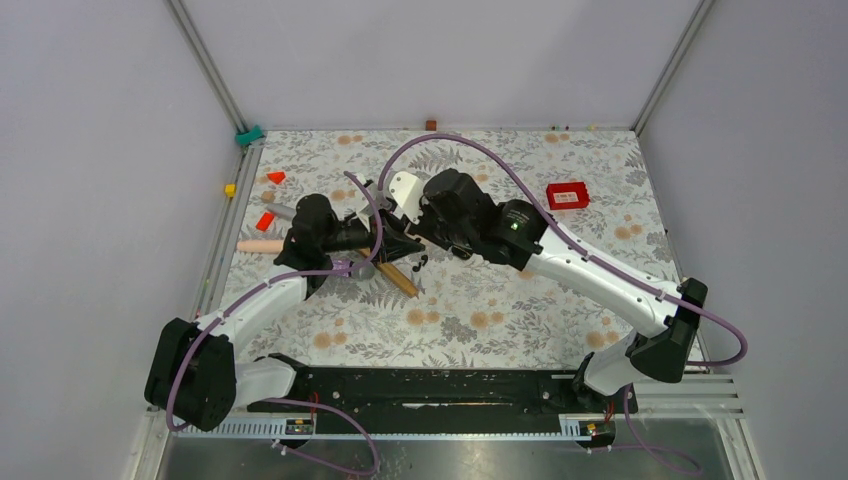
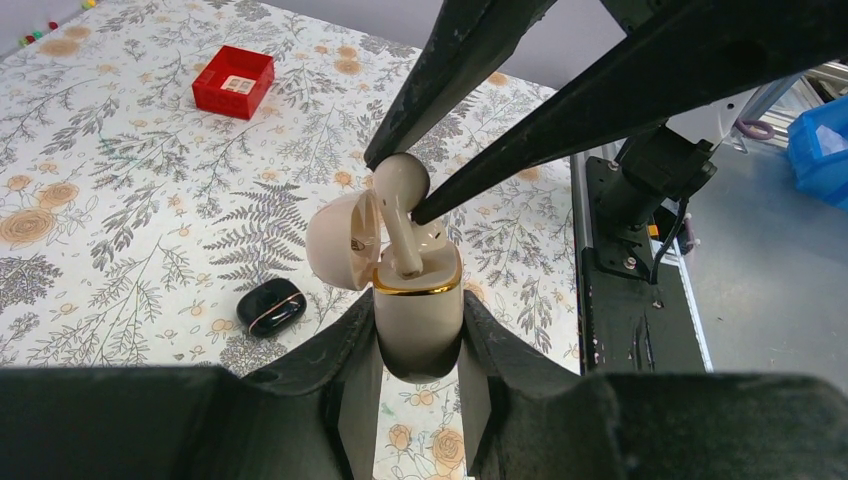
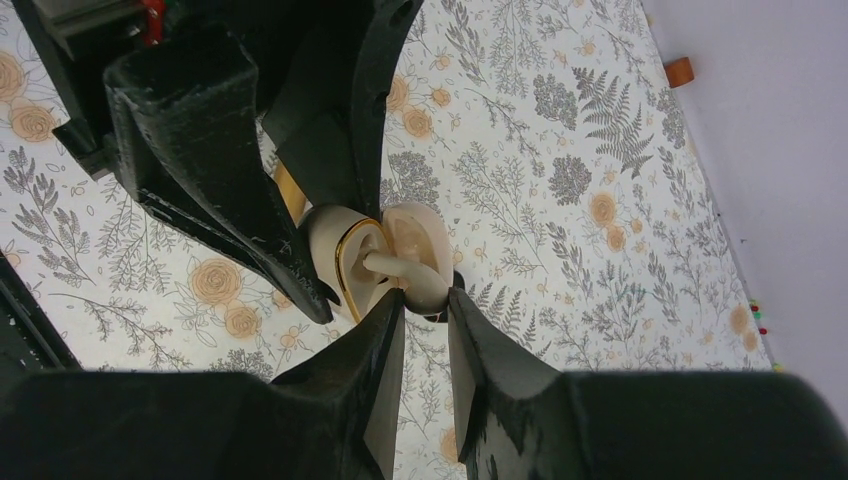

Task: Insert the wireless bluetooth earbuds into the charging case
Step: Place the earbud in the charging case.

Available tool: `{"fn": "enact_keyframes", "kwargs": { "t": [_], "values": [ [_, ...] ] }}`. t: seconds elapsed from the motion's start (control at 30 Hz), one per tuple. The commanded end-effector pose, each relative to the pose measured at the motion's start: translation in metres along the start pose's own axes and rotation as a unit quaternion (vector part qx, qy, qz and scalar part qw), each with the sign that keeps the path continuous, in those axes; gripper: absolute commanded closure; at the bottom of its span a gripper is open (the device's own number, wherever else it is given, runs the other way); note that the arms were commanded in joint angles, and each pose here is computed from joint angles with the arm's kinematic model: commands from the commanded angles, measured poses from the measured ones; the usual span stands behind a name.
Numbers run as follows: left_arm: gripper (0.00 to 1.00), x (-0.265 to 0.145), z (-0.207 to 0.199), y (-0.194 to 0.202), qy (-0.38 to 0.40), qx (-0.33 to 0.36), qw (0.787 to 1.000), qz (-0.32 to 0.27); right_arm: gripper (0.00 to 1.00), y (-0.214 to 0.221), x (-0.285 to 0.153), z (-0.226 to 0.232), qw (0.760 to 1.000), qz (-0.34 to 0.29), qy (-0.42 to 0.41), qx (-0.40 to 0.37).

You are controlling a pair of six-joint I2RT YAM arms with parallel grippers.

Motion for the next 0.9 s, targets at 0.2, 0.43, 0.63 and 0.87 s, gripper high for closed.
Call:
{"fn": "enact_keyframes", "kwargs": {
  "t": [0.2, 0.43, 0.63, 0.87],
  "values": [
    [1.00, 0.000, -0.001, -0.010, 0.004, 0.031, 0.999, -0.012, 0.72, -0.017, -0.008, 0.001, 0.999, -0.030, 0.004, 0.015],
    [1.00, 0.000, -0.001, -0.010, 0.005, 0.031, 0.999, -0.012, 0.73, -0.020, -0.009, 0.003, 0.999, -0.029, 0.004, 0.031],
    [1.00, 0.000, -0.002, -0.010, 0.005, 0.033, 0.999, -0.012, 0.73, -0.019, -0.006, 0.008, 0.999, -0.024, -0.008, 0.032],
    [1.00, -0.001, -0.002, -0.010, 0.005, 0.035, 0.999, -0.013, 0.73, -0.015, 0.000, 0.021, 0.999, -0.013, -0.036, 0.018]
  ]
}}
Point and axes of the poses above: each gripper's point midway between its finger pads, its own x axis out along the fingers, its own z axis along the line the jaws close on, y = z × x, the point moved 7 cm from there along -x, back along the fingers
